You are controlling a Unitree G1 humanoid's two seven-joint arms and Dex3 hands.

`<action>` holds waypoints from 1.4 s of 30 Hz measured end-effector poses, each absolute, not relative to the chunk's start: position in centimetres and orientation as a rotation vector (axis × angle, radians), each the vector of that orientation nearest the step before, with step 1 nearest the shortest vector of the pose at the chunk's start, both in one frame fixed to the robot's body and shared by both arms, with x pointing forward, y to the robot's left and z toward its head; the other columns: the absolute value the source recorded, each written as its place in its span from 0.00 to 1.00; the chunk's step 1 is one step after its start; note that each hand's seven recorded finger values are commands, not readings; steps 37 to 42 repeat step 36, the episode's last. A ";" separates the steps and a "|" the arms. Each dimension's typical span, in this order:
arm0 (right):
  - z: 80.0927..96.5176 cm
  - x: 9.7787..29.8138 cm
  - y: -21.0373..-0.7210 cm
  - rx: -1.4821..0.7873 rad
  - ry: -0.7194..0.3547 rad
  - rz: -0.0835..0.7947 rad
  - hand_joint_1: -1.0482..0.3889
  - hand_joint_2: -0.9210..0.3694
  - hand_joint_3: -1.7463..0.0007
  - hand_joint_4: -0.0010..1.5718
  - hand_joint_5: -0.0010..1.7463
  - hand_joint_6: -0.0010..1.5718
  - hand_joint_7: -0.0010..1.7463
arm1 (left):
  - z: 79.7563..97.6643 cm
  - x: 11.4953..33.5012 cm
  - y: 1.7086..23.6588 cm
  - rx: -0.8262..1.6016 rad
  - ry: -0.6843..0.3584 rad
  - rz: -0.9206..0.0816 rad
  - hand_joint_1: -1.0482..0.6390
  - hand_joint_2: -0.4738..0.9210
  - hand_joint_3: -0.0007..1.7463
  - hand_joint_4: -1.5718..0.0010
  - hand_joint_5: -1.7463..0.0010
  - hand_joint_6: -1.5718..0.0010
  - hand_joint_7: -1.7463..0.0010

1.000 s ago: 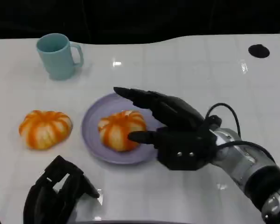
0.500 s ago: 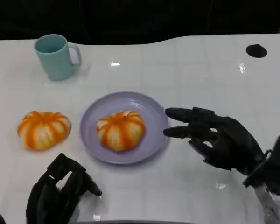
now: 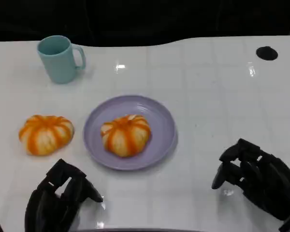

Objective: Grasp the bread from the table and place it into the plate.

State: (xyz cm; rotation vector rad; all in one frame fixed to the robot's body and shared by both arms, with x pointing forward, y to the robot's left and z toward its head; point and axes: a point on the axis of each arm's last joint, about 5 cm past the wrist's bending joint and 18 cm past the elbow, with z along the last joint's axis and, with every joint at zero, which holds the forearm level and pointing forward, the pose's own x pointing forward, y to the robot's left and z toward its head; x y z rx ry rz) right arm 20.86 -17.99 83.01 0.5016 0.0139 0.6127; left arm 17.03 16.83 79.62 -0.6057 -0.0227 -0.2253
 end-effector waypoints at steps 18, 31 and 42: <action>83.1 20.2 -17.1 0.586 0.061 0.573 0.36 0.00 0.81 0.50 1.00 0.35 1.00 | 79.8 16.7 17.5 -0.601 -0.022 -0.222 0.29 1.00 0.14 0.60 0.00 0.67 0.14; 83.0 20.2 -16.7 0.584 0.070 0.568 0.37 0.00 0.80 0.50 1.00 0.36 1.00 | 79.8 17.0 17.5 -0.602 -0.026 -0.233 0.29 1.00 0.14 0.60 0.00 0.66 0.15; 82.9 20.3 -16.6 0.587 0.074 0.573 0.36 0.00 0.81 0.51 1.00 0.37 1.00 | 79.8 17.0 17.6 -0.596 -0.024 -0.233 0.29 1.00 0.14 0.61 0.00 0.67 0.15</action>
